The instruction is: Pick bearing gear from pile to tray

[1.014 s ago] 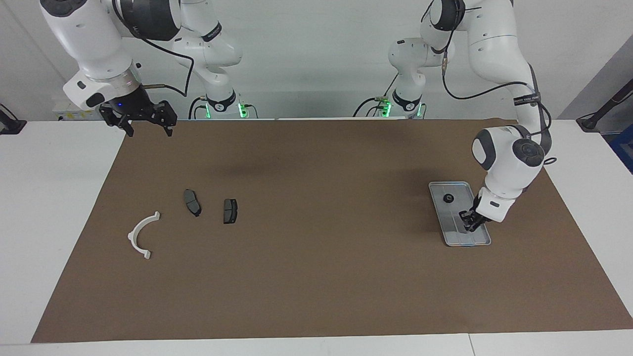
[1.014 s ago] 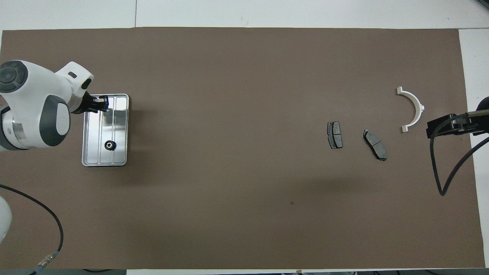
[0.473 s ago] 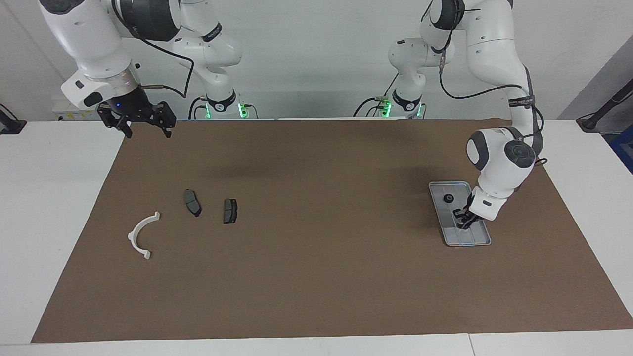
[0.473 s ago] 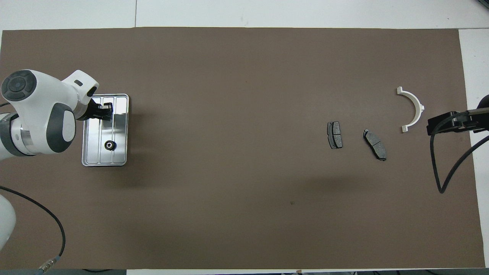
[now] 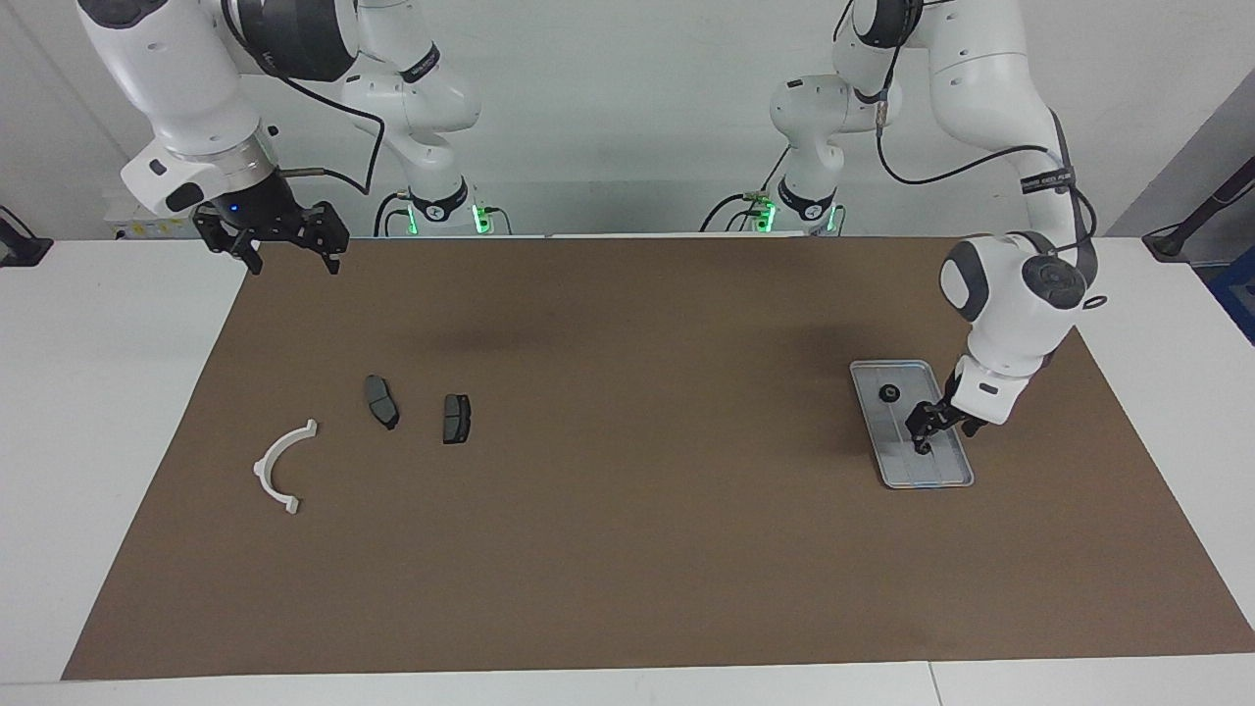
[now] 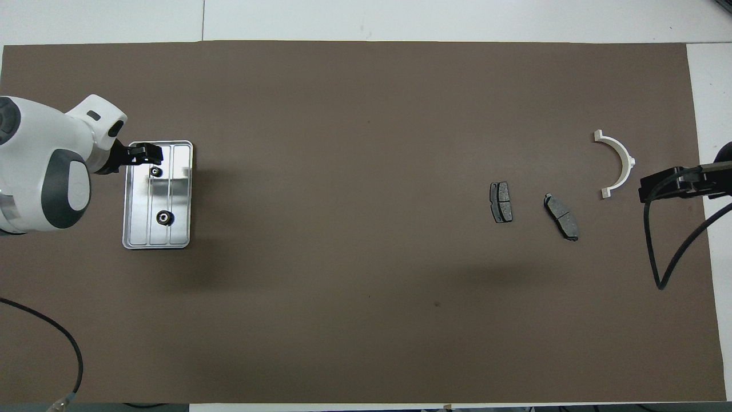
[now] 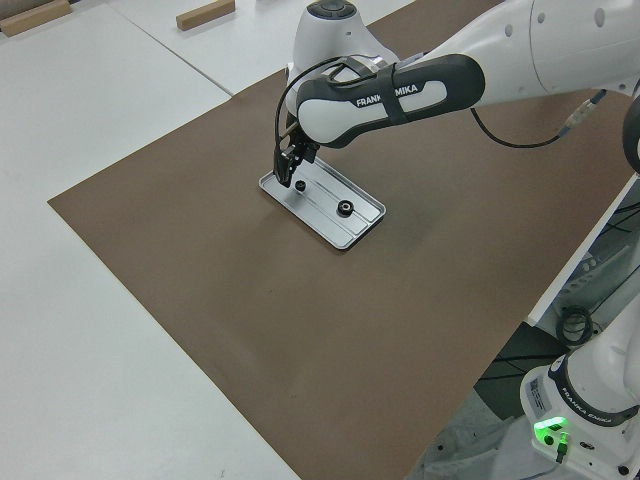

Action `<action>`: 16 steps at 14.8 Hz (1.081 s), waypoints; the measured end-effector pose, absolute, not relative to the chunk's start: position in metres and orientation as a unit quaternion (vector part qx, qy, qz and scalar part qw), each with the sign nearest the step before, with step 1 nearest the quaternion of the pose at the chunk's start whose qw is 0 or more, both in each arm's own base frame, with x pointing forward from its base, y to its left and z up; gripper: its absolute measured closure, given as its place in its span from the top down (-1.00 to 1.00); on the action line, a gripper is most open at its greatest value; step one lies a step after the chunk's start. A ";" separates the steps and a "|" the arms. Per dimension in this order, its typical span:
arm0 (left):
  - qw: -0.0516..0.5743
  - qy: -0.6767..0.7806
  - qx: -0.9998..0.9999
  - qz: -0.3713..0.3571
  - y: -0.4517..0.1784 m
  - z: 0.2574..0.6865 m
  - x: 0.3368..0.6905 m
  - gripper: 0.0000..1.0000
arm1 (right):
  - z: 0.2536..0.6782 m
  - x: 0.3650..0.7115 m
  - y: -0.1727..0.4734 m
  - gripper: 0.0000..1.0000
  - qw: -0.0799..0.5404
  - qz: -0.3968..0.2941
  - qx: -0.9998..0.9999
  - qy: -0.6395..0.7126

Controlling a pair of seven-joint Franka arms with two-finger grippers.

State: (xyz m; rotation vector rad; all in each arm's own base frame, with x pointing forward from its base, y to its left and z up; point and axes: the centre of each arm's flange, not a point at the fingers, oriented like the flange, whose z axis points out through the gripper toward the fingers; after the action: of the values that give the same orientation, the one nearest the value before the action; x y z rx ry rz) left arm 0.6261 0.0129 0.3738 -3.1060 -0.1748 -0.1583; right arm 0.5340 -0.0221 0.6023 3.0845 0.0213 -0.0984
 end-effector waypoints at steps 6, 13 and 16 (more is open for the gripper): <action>0.017 -0.058 -0.998 -0.034 0.009 0.514 0.578 1.00 | 0.602 0.534 -0.022 1.00 0.027 -0.032 0.999 0.015; 0.019 -0.045 -0.998 -0.031 -0.008 0.589 0.540 1.00 | 0.603 0.535 -0.022 1.00 0.027 -0.029 0.999 0.026; 0.017 -0.044 -0.998 -0.030 -0.005 0.589 0.540 1.00 | 0.603 0.535 -0.022 1.00 0.027 -0.029 0.999 0.026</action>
State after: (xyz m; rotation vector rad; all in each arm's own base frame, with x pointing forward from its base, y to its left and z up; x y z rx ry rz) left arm 0.5401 -0.0055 0.5894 -3.1036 -0.1377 -0.0941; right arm 0.5348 -0.0220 0.6028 3.0847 0.0797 -0.0896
